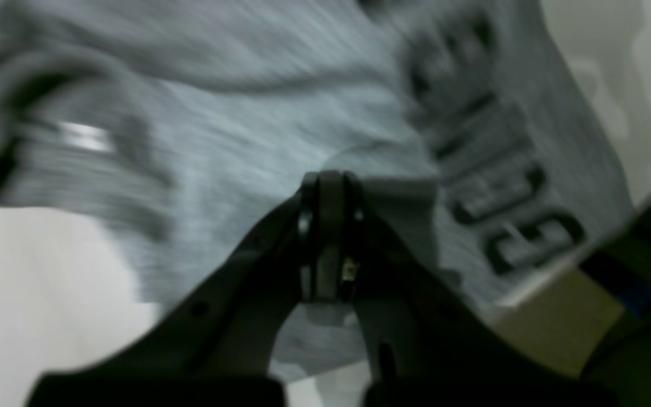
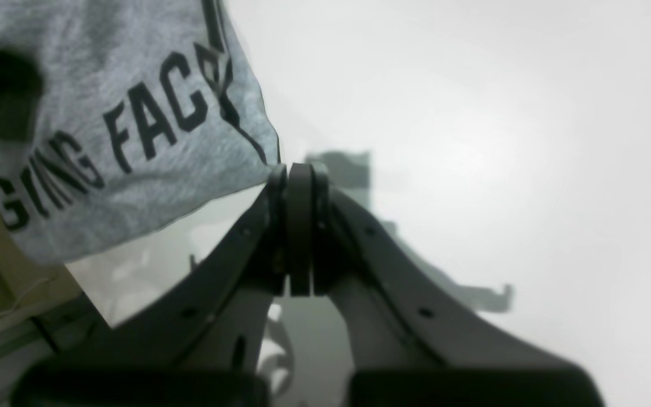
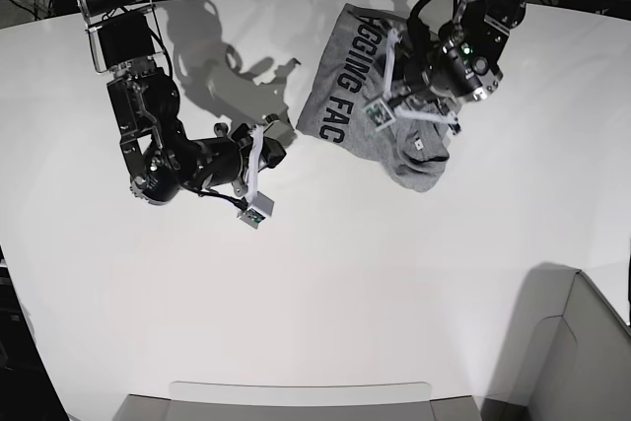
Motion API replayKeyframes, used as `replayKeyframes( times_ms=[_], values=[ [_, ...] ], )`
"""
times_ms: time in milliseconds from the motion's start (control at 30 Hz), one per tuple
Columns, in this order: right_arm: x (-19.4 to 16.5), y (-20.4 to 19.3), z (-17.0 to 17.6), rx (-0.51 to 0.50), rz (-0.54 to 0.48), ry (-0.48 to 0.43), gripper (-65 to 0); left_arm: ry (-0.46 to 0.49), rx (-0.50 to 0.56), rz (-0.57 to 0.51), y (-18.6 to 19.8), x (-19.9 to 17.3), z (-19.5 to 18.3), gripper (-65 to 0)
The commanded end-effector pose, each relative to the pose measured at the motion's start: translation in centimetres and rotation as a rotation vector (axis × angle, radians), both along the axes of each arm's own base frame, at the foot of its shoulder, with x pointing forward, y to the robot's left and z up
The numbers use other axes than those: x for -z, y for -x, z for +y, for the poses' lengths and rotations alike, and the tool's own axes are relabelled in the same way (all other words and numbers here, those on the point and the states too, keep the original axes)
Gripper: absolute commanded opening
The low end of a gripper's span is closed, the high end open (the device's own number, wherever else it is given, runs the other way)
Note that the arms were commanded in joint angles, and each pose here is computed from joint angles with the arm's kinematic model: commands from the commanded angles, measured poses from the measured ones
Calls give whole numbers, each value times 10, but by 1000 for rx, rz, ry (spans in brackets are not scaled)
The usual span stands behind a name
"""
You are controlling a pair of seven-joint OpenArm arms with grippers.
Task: Fold the T-shirt properly
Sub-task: 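Fold the bundle with both grippers, pressing the printed panel flat, then release with the right gripper and drag the bundle aside with the left gripper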
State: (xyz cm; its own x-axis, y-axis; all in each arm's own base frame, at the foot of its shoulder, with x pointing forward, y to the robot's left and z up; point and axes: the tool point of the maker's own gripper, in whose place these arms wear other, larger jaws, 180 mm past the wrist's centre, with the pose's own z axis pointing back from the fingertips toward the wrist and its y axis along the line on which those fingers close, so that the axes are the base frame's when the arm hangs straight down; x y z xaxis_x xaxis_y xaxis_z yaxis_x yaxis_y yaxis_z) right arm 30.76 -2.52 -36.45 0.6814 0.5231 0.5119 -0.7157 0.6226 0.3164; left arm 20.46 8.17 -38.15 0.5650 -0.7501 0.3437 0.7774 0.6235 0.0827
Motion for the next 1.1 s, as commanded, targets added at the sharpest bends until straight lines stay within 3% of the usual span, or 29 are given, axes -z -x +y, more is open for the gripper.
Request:
replayKeyframes(
  times_ms=[0, 200, 333, 567, 667, 733, 867, 1067],
  values=[
    [-19, -15, 7, -5, -54, -38, -650, 20, 11, -30, 0, -8, -5, -650],
    [-5, -5, 35, -118, -88, 38, -650, 41, 42, 47, 33, 10, -14, -650],
    [11, 10, 55, -205, -113, 122, -650, -5, 44, 107, 43, 30, -3, -650],
    [33, 46, 70, -298, -75, 165, -650, -78, -201, 67, -8, 33, 69, -650],
    [45, 70, 74, -386, -35, 216, -650, -93, -337, 10, -45, 21, 107, -650],
    [47, 88, 83, -433, -16, 198, -650, -94, -392, -20, -67, 13, 123, -650],
    [34, 94, 94, -430, -51, 118, -650, -83, -416, -93, -101, -10, 129, -650],
    [-25, 57, 62, -242, -227, 30, -650, -50, -484, -212, -117, -47, 145, -650]
  ],
)
